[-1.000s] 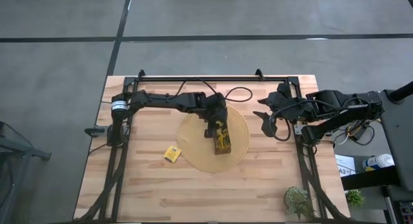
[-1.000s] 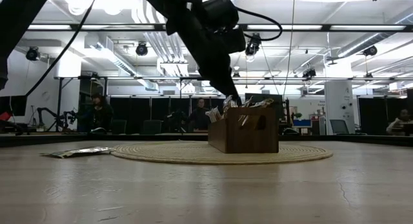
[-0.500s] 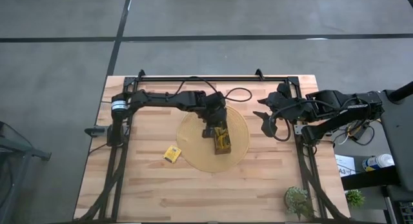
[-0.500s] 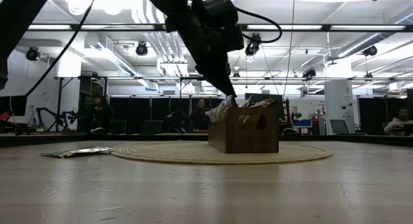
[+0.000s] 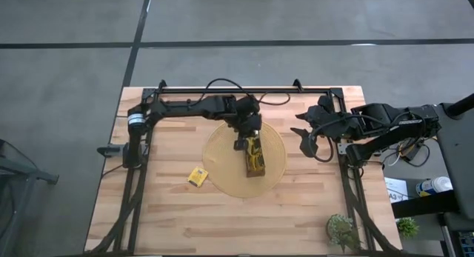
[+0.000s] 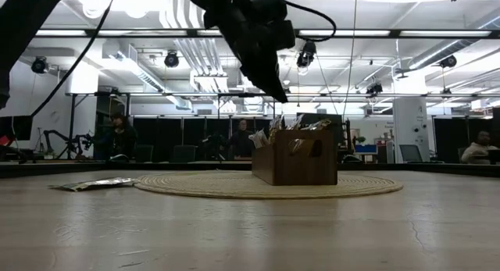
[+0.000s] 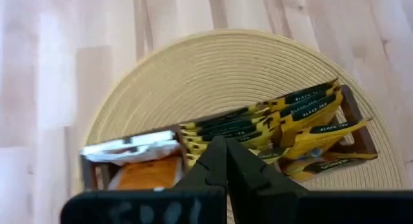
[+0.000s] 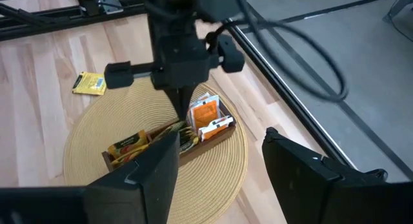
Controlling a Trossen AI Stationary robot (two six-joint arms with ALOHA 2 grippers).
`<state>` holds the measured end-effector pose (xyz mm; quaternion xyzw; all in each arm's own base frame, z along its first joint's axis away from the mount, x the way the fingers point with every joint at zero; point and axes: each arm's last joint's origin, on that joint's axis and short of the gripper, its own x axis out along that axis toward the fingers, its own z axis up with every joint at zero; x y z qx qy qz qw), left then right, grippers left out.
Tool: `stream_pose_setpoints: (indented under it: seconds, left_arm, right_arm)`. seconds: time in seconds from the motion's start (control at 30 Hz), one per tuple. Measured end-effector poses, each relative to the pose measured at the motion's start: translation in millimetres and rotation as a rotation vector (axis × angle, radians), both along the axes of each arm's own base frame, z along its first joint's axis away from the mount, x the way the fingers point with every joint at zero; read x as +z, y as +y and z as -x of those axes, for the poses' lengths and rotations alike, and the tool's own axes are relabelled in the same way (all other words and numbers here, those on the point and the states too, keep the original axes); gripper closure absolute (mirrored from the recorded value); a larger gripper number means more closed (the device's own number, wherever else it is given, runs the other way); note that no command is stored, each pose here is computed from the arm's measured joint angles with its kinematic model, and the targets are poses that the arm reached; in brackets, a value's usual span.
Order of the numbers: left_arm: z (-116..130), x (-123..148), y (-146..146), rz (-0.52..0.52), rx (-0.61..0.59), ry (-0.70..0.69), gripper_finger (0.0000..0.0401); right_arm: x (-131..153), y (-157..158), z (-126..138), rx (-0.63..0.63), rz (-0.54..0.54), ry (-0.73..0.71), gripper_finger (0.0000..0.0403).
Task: Pick & Place Tea
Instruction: Put the right yellow tea bag into the middle section of the wooden organizer
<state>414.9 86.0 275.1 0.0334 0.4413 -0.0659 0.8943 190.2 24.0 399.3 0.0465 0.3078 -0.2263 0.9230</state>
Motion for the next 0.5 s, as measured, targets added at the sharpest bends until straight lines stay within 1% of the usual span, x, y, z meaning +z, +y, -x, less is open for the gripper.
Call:
stream_pose_setpoints:
  seconds: [0.1,0.17,0.3,0.5]
  left_arm:
    - [0,11,1,-0.016,-0.008,-0.011,0.0401]
    - [0,17,1,-0.024,0.006,-0.010,0.0401]
    - [1,27,2,0.020,0.080,-0.016,0.0401]
    - [12,27,-3,0.039,0.094,0.005,0.0401]
  right_arm:
    - [0,0,0,-0.001,-0.002,-0.001,0.0184]
    - [0,0,0,-0.018,-0.023,-0.013,0.0184]
    - [-6,1,-3,-0.059,-0.066,-0.015,0.0184]
    - [-15,3,-15,-0.096,-0.109,0.005,0.0184]
